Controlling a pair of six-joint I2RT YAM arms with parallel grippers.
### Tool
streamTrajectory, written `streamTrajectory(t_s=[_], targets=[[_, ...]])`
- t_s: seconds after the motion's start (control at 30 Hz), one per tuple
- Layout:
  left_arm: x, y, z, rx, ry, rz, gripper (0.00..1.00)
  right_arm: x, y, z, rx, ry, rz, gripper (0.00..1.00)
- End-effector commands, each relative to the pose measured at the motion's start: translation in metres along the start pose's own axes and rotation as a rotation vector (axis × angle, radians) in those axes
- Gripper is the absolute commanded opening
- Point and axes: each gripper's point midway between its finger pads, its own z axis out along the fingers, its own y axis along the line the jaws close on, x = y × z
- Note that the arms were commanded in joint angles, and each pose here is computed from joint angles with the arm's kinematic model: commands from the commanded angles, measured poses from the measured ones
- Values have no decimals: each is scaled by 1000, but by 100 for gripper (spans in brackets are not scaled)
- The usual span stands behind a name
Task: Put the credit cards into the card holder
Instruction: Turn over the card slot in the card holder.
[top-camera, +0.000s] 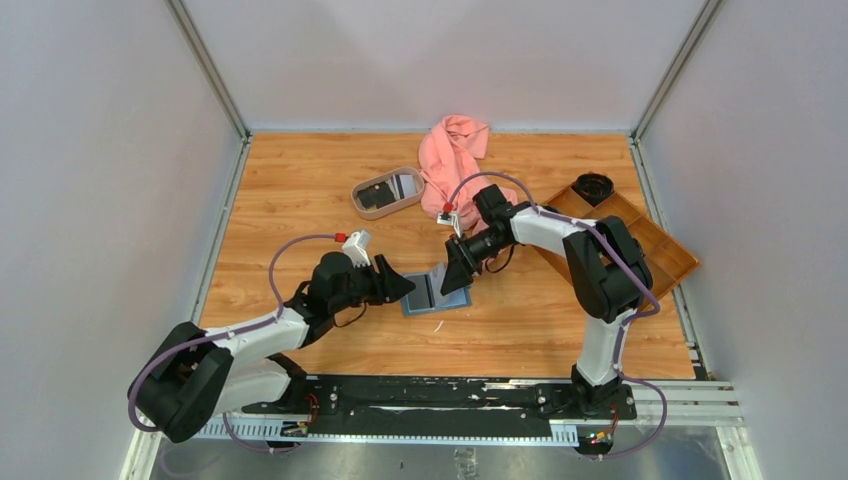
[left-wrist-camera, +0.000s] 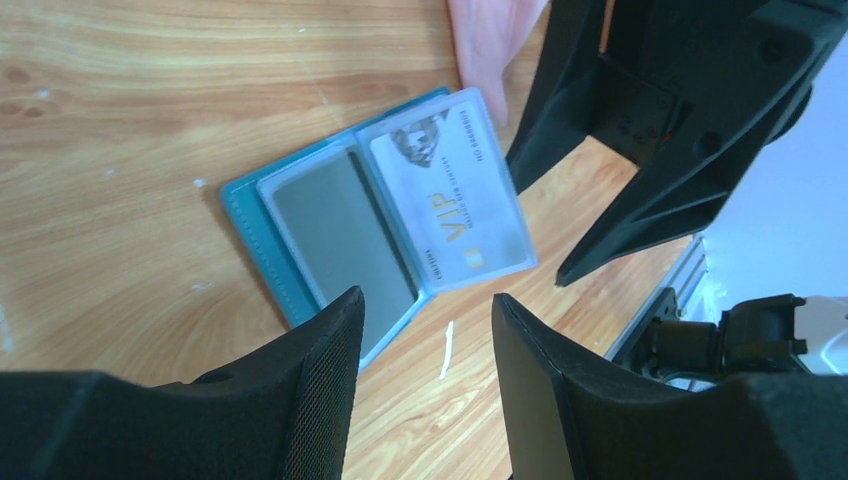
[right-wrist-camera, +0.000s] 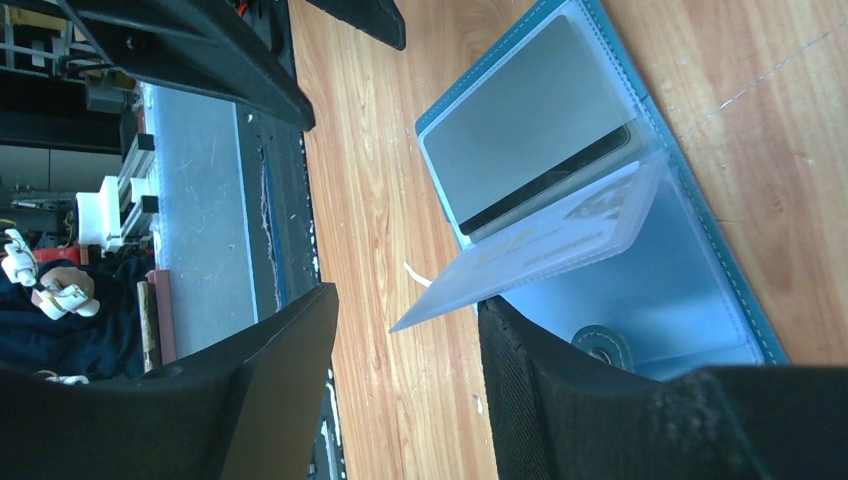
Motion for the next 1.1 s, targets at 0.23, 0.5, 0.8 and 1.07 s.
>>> streamTrajectory(t_s=[0.23, 0.5, 0.8, 1.07], targets=[[-14, -39, 32, 61, 42, 27, 66, -7, 8, -7, -64, -20, 18, 42], [-8, -33, 48, 39, 86, 28, 67, -3, -2, -4, -50, -4, 77, 27], [-1, -22, 56, 6, 113, 26, 66, 0, -8, -1, -39, 7, 107, 17], [2, -18, 63, 5, 117, 16, 67, -2, 1, 2, -123, -12, 139, 10]])
